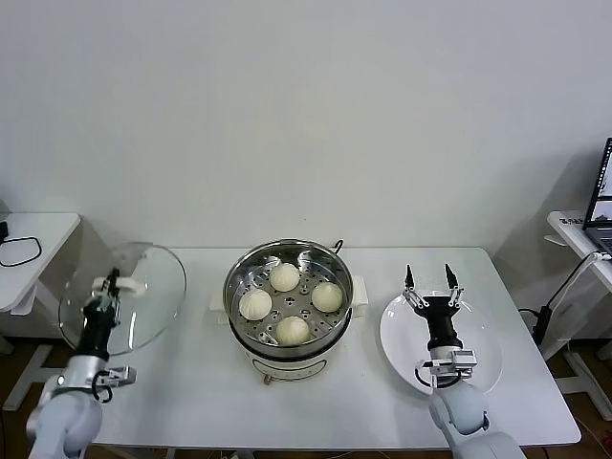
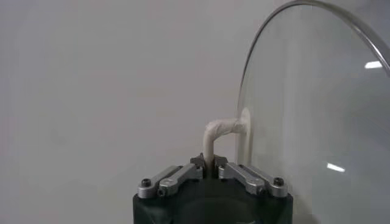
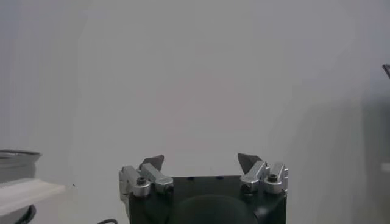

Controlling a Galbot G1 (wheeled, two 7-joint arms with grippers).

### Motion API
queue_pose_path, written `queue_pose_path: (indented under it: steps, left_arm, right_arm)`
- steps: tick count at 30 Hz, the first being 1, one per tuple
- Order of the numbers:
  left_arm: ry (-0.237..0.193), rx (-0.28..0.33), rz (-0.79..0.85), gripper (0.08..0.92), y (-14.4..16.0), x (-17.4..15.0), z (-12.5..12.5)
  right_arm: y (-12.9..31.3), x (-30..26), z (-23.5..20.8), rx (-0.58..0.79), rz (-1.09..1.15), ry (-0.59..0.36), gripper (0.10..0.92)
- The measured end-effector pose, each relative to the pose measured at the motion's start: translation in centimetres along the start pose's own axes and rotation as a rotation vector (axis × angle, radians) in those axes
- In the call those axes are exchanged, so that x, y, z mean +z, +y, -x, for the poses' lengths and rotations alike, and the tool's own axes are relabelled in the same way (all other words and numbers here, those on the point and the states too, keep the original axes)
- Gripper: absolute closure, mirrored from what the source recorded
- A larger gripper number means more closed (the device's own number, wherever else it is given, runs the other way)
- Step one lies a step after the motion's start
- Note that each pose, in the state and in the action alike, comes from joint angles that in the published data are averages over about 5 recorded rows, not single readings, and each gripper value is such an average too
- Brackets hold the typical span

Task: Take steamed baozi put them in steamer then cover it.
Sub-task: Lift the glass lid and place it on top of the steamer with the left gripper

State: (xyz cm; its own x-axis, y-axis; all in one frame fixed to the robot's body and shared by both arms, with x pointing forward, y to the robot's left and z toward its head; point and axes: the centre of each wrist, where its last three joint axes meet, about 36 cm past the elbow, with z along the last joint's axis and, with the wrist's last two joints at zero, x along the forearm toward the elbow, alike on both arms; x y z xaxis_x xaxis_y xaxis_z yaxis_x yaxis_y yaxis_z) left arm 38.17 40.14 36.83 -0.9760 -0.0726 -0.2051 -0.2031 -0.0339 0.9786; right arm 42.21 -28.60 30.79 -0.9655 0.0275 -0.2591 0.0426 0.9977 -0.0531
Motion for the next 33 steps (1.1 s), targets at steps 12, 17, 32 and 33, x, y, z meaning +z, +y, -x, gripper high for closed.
queue_pose_path:
  steps: [12,17,32,33]
  left_arm:
    - [-0.091,-0.108,-0.108,0.811,9.6,-9.8,1.0]
    - [-0.134,-0.066,-0.173,0.811,10.7,-15.4,0.8]
    - [-0.161,0.149,-0.242,0.811,10.5,-28.0,0.1]
    - [-0.158,0.155,-0.238,0.811,10.5,-28.5,0.1]
  right_arm:
    - [-0.2,-0.1,-0.1,0.022,-0.013,0.009,0.200]
    - [-0.3,-0.2,-0.4,0.036,-0.021,0.030,0.200]
    - [-0.4,0.9,-0.8,0.068,-0.047,0.087,0.200]
    - [-0.4,1.0,-0.8,0.070,-0.048,0.090,0.200]
